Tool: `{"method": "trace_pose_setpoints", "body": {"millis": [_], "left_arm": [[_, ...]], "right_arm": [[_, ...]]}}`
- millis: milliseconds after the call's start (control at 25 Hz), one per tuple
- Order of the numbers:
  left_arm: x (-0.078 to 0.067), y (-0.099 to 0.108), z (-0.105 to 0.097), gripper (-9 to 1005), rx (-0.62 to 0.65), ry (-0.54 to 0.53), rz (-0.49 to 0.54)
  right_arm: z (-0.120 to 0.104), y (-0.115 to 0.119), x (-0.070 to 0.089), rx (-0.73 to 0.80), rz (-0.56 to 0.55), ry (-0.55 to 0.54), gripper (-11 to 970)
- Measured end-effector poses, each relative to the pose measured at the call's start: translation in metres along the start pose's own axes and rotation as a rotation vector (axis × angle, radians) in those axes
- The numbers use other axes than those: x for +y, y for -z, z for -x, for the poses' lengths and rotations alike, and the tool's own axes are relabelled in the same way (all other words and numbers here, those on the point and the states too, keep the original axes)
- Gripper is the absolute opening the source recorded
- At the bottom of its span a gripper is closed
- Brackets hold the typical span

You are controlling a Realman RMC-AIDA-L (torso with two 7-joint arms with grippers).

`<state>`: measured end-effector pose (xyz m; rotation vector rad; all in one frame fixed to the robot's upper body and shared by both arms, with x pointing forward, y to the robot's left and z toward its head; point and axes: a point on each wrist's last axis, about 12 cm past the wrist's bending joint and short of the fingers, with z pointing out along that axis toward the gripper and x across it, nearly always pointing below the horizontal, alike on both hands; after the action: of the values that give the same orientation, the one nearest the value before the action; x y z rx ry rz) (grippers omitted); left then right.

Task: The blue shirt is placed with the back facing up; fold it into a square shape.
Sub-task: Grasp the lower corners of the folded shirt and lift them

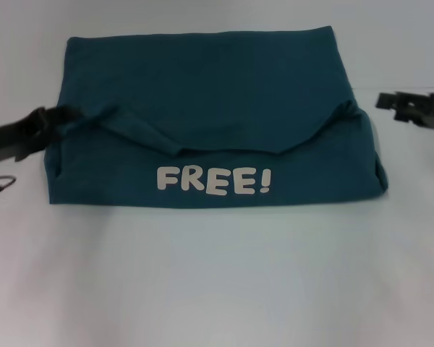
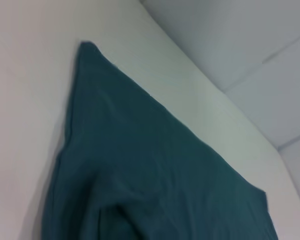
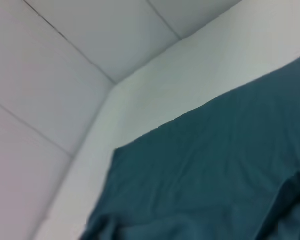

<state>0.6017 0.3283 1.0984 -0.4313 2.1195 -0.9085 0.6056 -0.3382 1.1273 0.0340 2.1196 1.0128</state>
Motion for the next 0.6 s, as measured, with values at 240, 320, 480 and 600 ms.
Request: {"method": "trace_pose_setpoints", "body": {"millis": [240,320,480,600], "left_arm": [[0.023,0.032,-0.016,671,0.009,-0.098,-0.072],[0.028,0.037,-0.018,669,0.006,-0.104,-0.07],[0.033,0.039,-0.026,668,0.002,-0.153,-0.065],[0.035,0.032,-0.035,666,0.012,-0.197,-0.055]], "right_arm": [[-0.03,0.031,-0.01,-0.004,0.096,-0.076,718],[-0.037,0.034,-0.011,0.007,0.116,-0.08,718],[-0.046,0.033,-0.01,0.028,0.15,-0.057,719],[-0.047,0.034,-0.011,0.024,0.154,-0.048,719]]}}
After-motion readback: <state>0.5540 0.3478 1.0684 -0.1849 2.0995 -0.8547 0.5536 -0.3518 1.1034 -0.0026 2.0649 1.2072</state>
